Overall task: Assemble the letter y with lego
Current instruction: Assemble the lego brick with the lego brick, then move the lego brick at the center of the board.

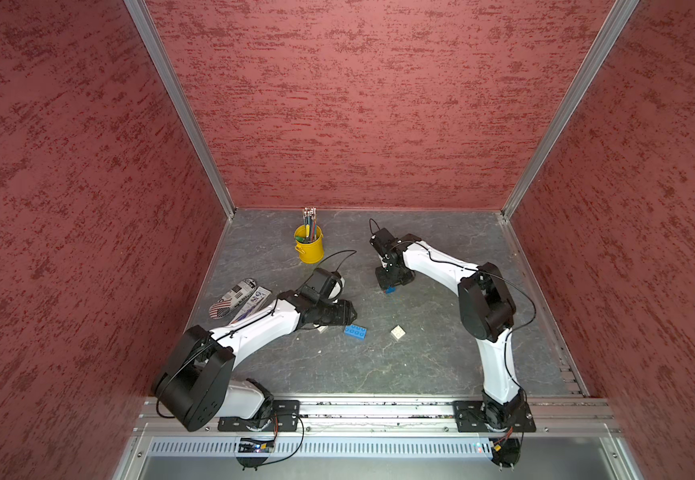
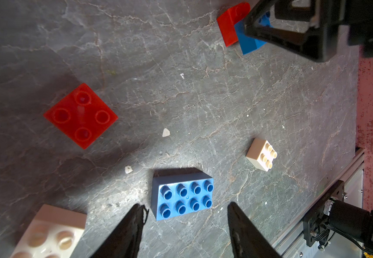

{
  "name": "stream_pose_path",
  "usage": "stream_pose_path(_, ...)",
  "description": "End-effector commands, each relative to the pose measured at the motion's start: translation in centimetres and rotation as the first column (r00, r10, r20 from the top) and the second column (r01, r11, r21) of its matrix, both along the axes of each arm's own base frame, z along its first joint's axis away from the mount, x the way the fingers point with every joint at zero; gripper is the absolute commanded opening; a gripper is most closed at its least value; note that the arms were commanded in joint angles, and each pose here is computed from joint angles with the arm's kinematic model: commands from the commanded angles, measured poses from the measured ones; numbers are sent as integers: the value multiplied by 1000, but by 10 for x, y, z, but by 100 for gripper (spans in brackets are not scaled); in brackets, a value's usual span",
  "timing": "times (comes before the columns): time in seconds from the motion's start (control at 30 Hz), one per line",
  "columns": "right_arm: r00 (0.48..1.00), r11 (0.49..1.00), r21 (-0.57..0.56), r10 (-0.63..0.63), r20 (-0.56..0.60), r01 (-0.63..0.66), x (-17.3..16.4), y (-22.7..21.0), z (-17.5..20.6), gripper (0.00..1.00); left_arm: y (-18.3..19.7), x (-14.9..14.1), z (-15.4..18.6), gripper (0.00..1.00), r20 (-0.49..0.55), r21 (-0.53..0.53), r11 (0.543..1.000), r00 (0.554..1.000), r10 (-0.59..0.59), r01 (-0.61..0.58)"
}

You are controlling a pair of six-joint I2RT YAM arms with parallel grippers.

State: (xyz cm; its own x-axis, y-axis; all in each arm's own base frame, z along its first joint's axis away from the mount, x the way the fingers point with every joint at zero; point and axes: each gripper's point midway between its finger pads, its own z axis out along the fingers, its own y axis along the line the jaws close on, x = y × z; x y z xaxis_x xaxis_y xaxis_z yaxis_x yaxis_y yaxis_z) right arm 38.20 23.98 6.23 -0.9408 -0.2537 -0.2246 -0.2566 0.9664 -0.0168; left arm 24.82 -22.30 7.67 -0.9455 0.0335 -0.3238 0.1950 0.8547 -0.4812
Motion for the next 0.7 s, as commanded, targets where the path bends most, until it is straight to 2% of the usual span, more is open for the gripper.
stream_pose_path(0.0, 994, 998, 33, -52, 94, 49, -4, -10, 40, 60, -1, -3, 2, 63, -30, -8, 1000, 999, -10, 10)
stream_pose_path(0.1, 992, 994, 83, -77, 95, 70, -23, -17, 47, 60, -2, -9, -6, 63, -81, -5, 1000, 997, -15, 15)
stream_pose_path(0.3, 995, 957, 282, -87, 45, 71, -69, -10, 44, 60, -8, -16, -16, 64, -138, -23, 999, 990, -35, 32)
stream_pose_path(0.47, 995, 944, 315, -103, 8, 95, -89, -15, 29, 59, -15, -20, -28, 64, -185, -32, 998, 982, -51, 46)
stream_pose_path(0.67, 993, 945, 307, -107, -44, 116, -108, -23, 10, 58, -27, -22, -28, 64, -182, -37, 996, 980, -81, 76)
